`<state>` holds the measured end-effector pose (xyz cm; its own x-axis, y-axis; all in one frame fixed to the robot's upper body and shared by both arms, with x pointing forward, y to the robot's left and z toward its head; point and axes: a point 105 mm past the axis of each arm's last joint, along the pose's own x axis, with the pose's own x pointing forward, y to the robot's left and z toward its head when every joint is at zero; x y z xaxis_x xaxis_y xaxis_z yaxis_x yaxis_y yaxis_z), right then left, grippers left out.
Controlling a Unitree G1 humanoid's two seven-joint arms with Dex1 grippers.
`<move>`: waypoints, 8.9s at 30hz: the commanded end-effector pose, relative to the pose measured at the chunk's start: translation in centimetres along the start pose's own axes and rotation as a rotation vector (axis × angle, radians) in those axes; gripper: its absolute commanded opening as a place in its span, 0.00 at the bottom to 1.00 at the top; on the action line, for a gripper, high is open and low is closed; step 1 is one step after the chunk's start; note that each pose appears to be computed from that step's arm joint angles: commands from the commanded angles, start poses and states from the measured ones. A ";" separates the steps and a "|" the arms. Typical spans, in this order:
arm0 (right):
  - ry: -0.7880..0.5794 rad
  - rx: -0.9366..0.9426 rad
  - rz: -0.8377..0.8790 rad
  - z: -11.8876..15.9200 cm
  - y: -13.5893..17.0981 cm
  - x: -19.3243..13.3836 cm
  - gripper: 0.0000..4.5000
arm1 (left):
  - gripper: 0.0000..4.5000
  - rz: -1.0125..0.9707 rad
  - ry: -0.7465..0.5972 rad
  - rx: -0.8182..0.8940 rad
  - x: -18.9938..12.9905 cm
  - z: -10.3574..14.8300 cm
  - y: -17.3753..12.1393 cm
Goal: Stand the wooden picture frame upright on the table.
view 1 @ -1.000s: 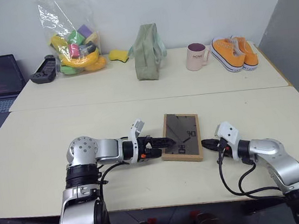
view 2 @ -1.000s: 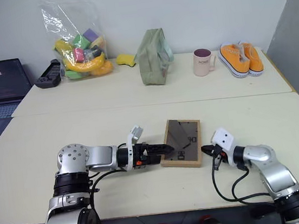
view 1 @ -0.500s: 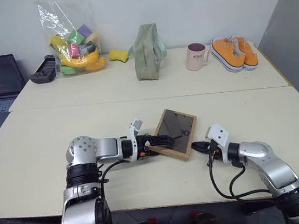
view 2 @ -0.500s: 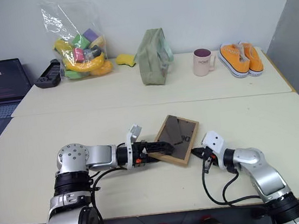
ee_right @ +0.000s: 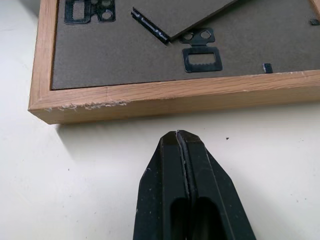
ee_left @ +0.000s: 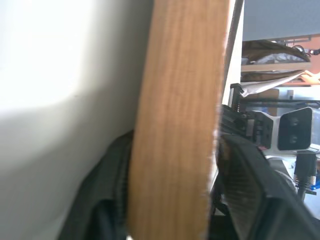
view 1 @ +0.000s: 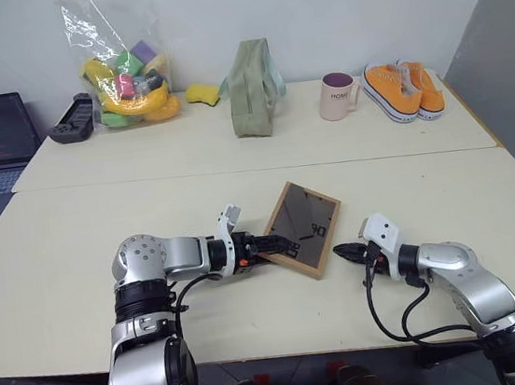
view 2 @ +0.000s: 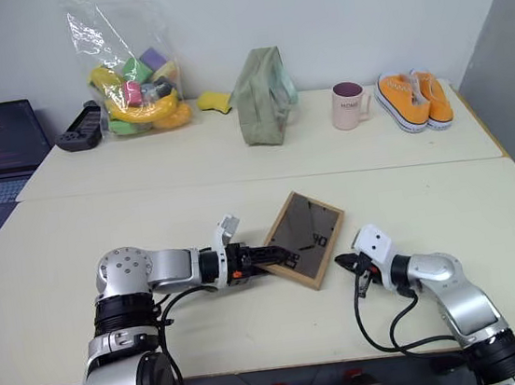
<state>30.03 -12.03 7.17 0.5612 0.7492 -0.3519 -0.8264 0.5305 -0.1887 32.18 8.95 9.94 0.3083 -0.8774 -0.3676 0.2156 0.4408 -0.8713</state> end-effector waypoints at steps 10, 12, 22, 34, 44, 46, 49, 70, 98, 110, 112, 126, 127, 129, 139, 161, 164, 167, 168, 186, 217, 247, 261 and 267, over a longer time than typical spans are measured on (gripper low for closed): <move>-0.004 -0.027 -0.024 0.0 -0.7 -1.4 0.00 | 0.30 -0.077 -0.066 0.071 -0.8 1.5 -2.0; 0.005 -0.027 -0.028 -0.2 -1.1 -2.0 0.00 | 0.30 -0.137 -0.175 0.143 -1.8 3.6 -3.9; 0.021 0.012 -0.051 -0.3 -3.5 -4.5 0.00 | 0.30 -0.186 -0.505 0.633 -5.8 8.9 -9.7; -0.504 0.065 0.104 15.9 -5.0 -8.0 0.00 | 0.30 -0.044 -0.459 1.275 -6.5 6.9 -9.9; -0.537 0.106 0.093 17.1 -4.3 -5.6 0.30 | 0.30 -0.055 -0.436 1.304 -6.6 6.8 -9.9; -0.536 0.098 0.092 17.0 -4.3 -5.0 0.40 | 0.30 -0.074 -0.413 1.304 -6.3 6.3 -10.0; -0.540 0.082 0.081 17.2 -4.4 -4.3 0.55 | 0.30 -0.099 -0.382 1.290 -6.0 5.5 -10.0; -0.595 0.051 0.091 19.1 -3.6 -4.0 0.55 | 0.30 -0.101 -0.350 1.216 -5.8 5.2 -9.5; -0.551 0.062 0.006 17.4 -4.3 -3.1 0.55 | 0.30 -0.174 -0.336 1.180 -5.1 5.1 -10.9; -0.559 0.081 -0.006 17.1 -2.5 -4.1 0.55 | 0.30 -0.096 -0.414 1.144 -5.4 7.9 -10.0; -0.536 0.061 -0.025 16.7 -2.8 -4.0 0.55 | 0.30 -0.109 -0.412 1.145 -5.3 7.8 -10.3; -0.112 -0.539 -0.231 9.2 -8.3 -6.6 0.55 | 0.30 -0.120 -0.340 0.928 -7.4 7.3 -9.5; -0.095 -0.619 -0.240 9.1 -8.5 -7.1 0.55 | 0.30 -0.103 -0.346 0.876 -7.8 7.6 -9.0; -0.079 -0.799 -0.266 9.2 -8.7 -7.8 0.55 | 0.30 -0.098 -0.336 0.775 -8.2 7.6 -8.2; -0.201 -1.370 -0.272 8.6 -6.7 -5.1 0.55 | 0.30 -0.202 -0.129 0.374 -7.0 2.0 -6.2; -0.557 -1.586 -0.486 13.7 -4.3 -2.4 0.98 | 0.30 -0.333 -0.135 0.181 -5.8 0.0 -8.4; -0.578 -1.576 -0.488 14.0 -3.9 -1.9 0.98 | 0.30 -0.334 -0.151 0.173 -5.4 0.2 -8.5; -0.587 -1.573 -0.485 14.0 -3.6 -1.4 0.98 | 0.30 -0.333 -0.148 0.178 -5.2 0.1 -8.5; -0.589 -1.571 -0.480 13.9 -3.5 -1.3 0.98 | 0.30 -0.332 -0.148 0.179 -5.2 0.1 -8.6; -0.572 -1.526 -0.436 12.8 -3.6 -0.9 0.34 | 0.30 -0.328 -0.140 0.187 -5.4 0.1 -8.6; -0.570 -1.504 -0.438 13.3 -4.1 -0.8 0.33 | 0.37 -0.325 -0.129 0.290 -6.4 -0.3 -9.7; -0.586 -1.491 -0.395 13.2 -4.0 0.2 0.33 | 0.35 -0.302 -0.225 0.331 -8.2 -0.9 -9.4; -0.588 -1.490 -0.393 13.1 -4.1 0.2 0.33 | 0.91 -0.320 -0.253 0.330 -8.1 -0.2 -9.9; -0.595 -1.441 -0.402 13.2 -4.6 0.1 0.33 | 0.99 -0.232 -0.454 0.618 -9.3 1.1 -11.7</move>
<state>34.32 -8.86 17.99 0.4082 0.8953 0.1785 0.1892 0.1083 -0.9759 27.58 11.39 20.98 0.4318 -0.9019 -0.0105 0.6482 0.3184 -0.6917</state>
